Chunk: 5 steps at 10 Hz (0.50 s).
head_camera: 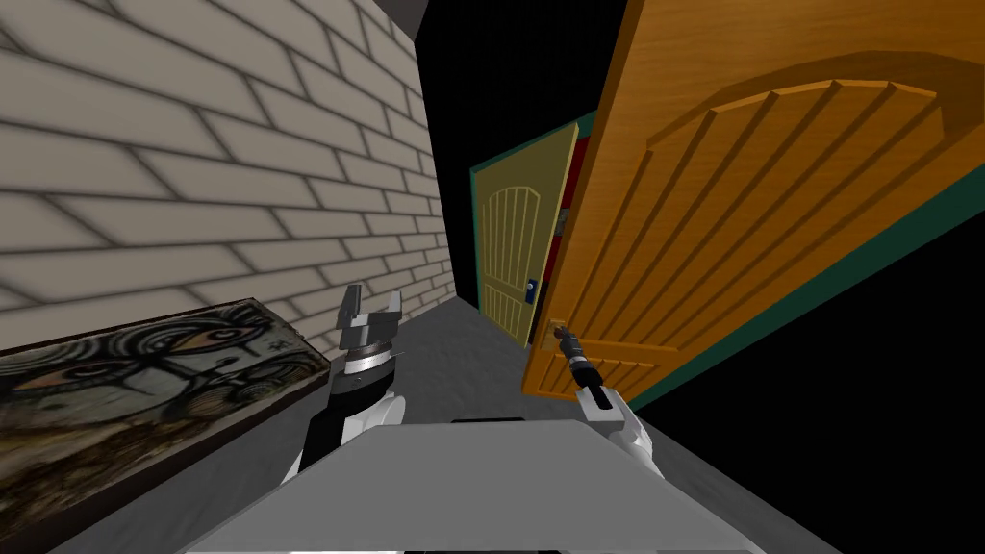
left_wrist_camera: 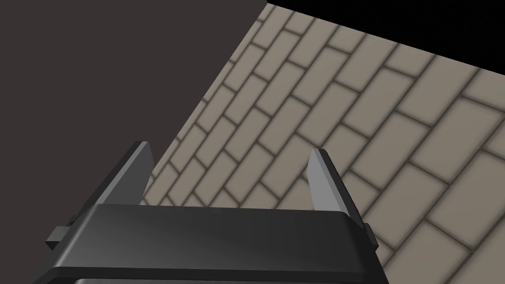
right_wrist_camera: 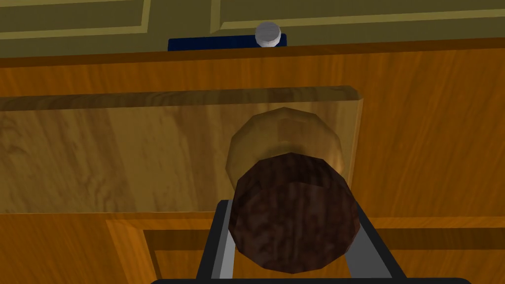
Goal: Pull the door open
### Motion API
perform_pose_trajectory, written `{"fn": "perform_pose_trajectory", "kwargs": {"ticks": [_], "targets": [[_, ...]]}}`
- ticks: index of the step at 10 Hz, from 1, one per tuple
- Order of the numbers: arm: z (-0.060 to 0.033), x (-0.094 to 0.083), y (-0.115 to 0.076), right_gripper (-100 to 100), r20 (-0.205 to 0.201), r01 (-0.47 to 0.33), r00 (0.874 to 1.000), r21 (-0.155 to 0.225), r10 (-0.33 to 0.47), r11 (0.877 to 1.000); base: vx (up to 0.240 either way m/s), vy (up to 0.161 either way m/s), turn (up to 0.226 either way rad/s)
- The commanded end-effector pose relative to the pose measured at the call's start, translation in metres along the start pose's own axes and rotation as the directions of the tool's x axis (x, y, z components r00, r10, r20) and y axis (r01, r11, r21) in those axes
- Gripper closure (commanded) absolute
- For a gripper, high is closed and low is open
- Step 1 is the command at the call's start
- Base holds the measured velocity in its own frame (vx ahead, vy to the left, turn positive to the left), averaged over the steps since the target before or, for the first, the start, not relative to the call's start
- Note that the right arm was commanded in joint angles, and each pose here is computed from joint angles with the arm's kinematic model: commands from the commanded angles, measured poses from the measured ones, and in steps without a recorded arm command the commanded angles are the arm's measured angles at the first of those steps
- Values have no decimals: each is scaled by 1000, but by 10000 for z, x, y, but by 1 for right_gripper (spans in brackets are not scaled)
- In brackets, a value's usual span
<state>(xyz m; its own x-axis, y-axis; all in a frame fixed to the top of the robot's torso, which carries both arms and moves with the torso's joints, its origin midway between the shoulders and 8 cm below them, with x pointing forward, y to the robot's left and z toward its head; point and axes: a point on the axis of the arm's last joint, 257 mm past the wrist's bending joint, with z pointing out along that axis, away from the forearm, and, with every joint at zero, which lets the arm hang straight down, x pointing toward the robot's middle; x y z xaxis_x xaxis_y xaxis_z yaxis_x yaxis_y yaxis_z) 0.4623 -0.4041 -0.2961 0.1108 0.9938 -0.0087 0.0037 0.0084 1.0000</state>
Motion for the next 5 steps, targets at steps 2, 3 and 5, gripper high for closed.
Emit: {"fn": "perform_pose_trajectory", "kwargs": {"ticks": [2, 3, 5], "targets": [[-47, 115, 0, 100, -39, -9, 999, -3, 9, 1000, -243, -72, 101], [-47, 53, 8, 100, -24, -1, 1000, 0, 1, 1000, -101, -41, 18], [-145, 87, -15, 100, -58, -3, 998, 2, 3, 1000, -195, -46, 118]]}}
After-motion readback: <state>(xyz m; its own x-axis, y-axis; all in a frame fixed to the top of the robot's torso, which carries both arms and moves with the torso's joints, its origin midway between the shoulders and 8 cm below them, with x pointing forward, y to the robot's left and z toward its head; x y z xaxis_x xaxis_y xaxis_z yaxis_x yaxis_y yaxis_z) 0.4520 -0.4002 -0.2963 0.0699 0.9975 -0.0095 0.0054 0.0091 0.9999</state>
